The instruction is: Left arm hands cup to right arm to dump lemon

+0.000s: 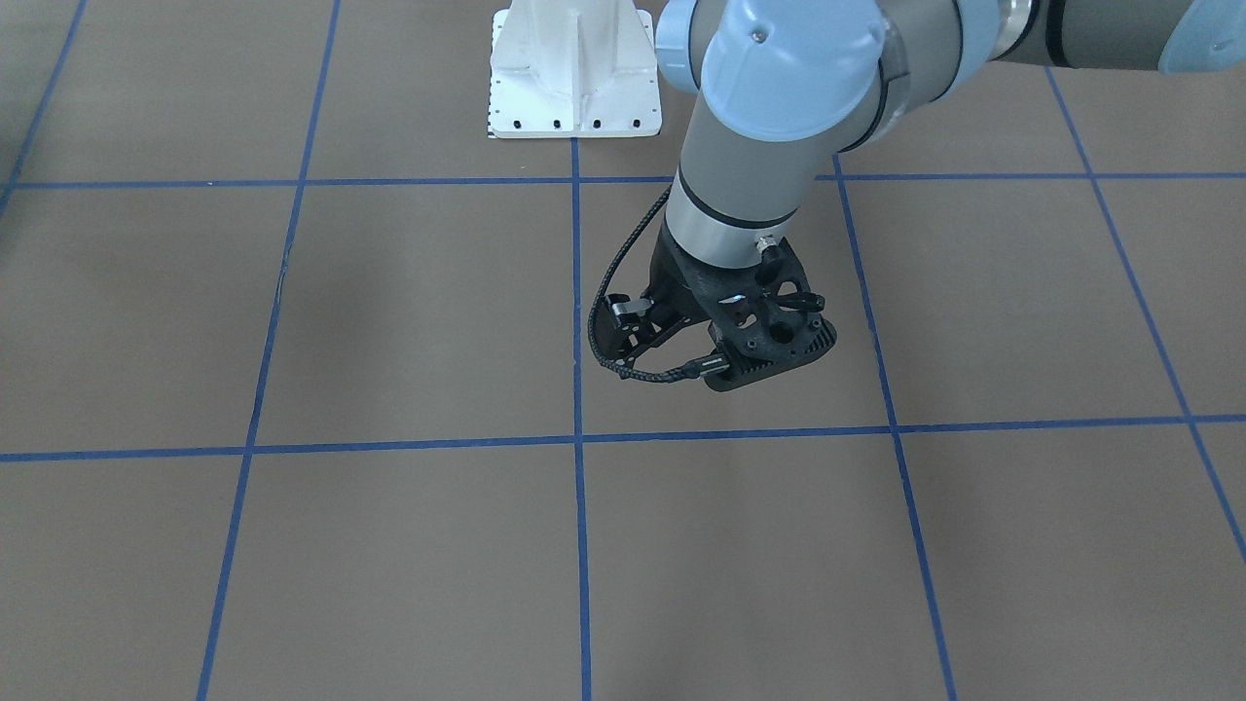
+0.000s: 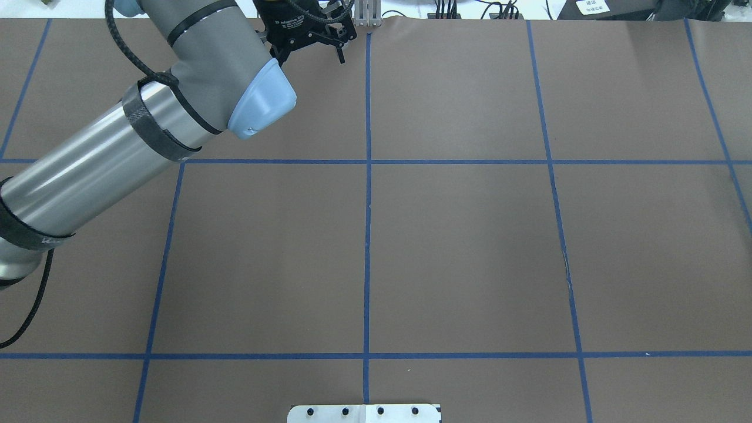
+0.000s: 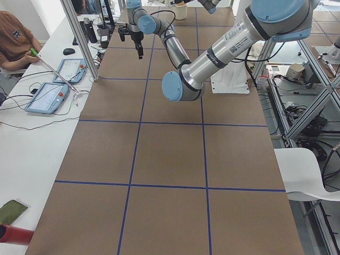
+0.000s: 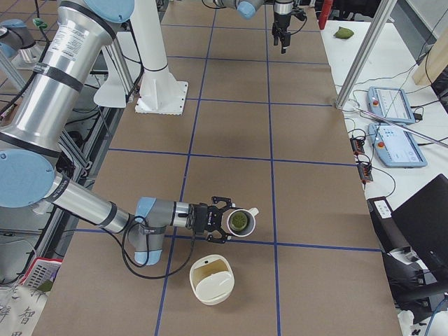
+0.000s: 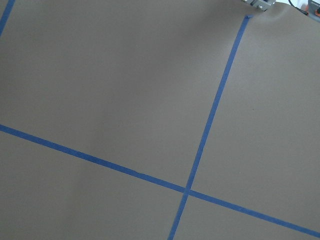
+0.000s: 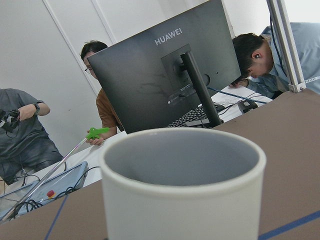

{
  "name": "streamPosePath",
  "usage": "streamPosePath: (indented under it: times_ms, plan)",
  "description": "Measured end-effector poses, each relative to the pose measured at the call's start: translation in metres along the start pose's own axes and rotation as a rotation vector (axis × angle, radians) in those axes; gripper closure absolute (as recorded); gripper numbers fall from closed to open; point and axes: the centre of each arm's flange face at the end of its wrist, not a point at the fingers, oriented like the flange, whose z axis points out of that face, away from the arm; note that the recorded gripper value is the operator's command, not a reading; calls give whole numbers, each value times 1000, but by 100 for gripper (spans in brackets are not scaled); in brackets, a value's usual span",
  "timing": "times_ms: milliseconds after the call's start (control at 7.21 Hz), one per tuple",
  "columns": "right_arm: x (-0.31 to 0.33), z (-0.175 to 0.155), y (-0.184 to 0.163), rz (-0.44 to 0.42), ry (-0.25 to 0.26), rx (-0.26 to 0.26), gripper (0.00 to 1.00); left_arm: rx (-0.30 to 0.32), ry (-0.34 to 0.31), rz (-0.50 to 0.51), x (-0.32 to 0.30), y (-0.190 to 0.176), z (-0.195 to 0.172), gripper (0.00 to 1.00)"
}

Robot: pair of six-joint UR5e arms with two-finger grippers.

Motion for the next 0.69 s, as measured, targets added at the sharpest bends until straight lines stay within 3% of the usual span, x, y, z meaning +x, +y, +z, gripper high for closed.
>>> streamPosePath:
  times_ms: [694]
  plan:
    - [43,-60,-19,459,-37,-63,94,2,0,-4,1,1,-1,0]
